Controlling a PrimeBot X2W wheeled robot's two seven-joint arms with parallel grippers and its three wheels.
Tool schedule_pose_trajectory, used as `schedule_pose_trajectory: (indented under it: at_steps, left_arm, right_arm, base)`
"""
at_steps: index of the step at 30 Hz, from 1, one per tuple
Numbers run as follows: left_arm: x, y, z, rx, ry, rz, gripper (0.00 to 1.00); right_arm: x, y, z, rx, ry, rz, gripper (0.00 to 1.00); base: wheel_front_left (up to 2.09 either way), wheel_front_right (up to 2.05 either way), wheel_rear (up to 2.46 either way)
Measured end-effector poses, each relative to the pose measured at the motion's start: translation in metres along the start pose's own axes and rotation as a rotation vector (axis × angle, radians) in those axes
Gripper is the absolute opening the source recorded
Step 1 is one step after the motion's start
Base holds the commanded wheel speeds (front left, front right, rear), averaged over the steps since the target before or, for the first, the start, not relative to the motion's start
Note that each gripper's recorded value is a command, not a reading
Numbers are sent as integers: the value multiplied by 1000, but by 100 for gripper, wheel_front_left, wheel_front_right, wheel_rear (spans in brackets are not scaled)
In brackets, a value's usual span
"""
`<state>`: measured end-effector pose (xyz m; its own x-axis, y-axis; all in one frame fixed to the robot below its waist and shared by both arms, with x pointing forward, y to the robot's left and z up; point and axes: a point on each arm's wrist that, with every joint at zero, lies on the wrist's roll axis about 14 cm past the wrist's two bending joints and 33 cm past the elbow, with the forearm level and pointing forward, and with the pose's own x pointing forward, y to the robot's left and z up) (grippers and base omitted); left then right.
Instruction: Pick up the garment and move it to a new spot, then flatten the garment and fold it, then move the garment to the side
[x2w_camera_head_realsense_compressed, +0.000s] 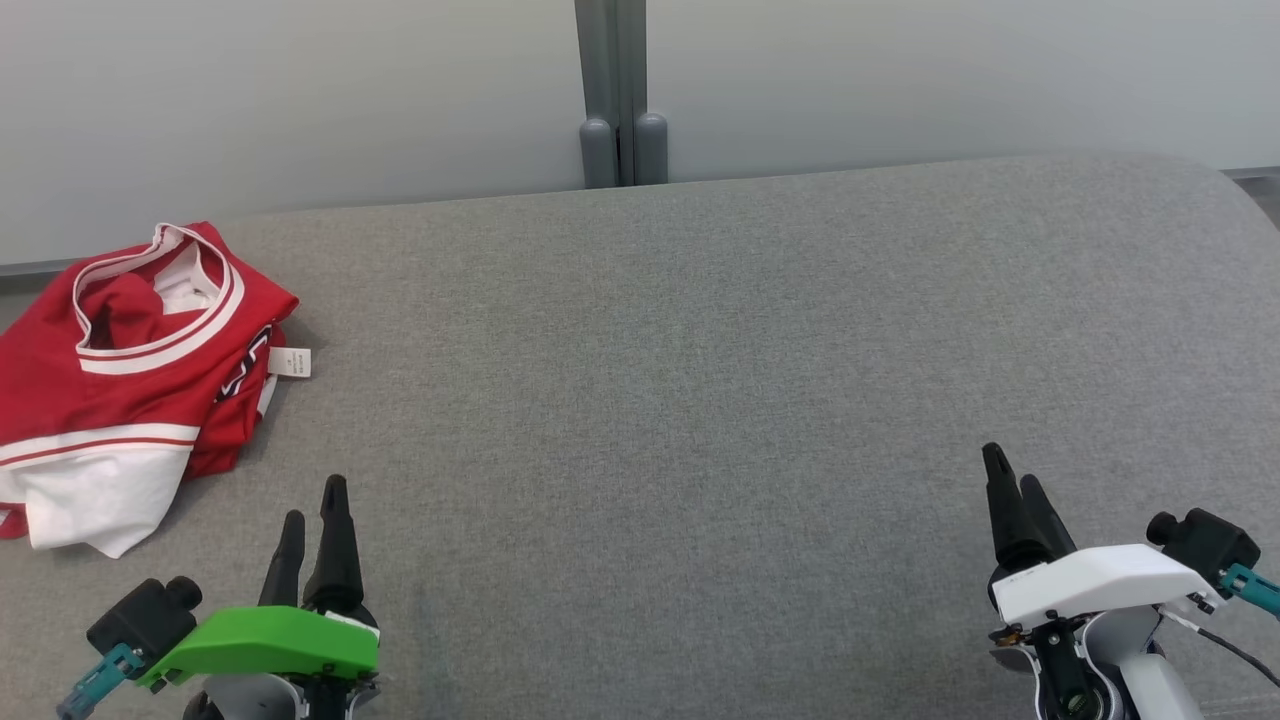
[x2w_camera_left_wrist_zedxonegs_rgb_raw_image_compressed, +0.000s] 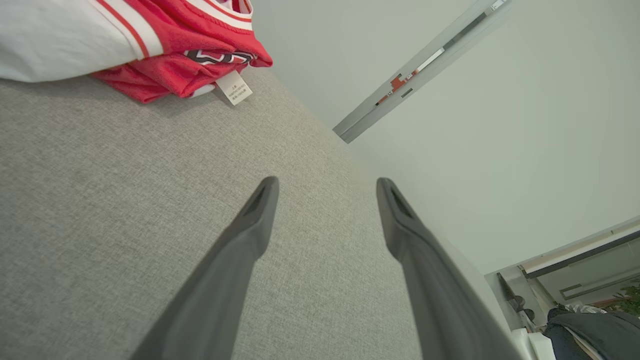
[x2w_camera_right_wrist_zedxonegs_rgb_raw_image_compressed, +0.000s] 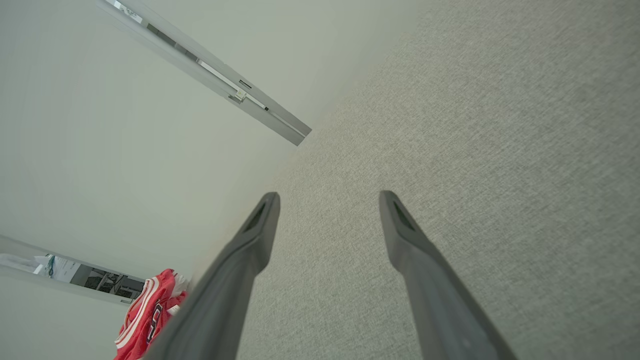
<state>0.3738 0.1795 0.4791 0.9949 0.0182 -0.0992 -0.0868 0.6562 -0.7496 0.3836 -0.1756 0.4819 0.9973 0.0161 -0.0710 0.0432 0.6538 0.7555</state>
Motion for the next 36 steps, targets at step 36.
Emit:
schedule_pose_trajectory:
  at_steps: [36]
  left_arm:
    - [2,-24,0,489,-57,-84,100]
  right_arm:
    - [6,26,-5,-452,-13,111,100]
  base:
    - [0,0,0]
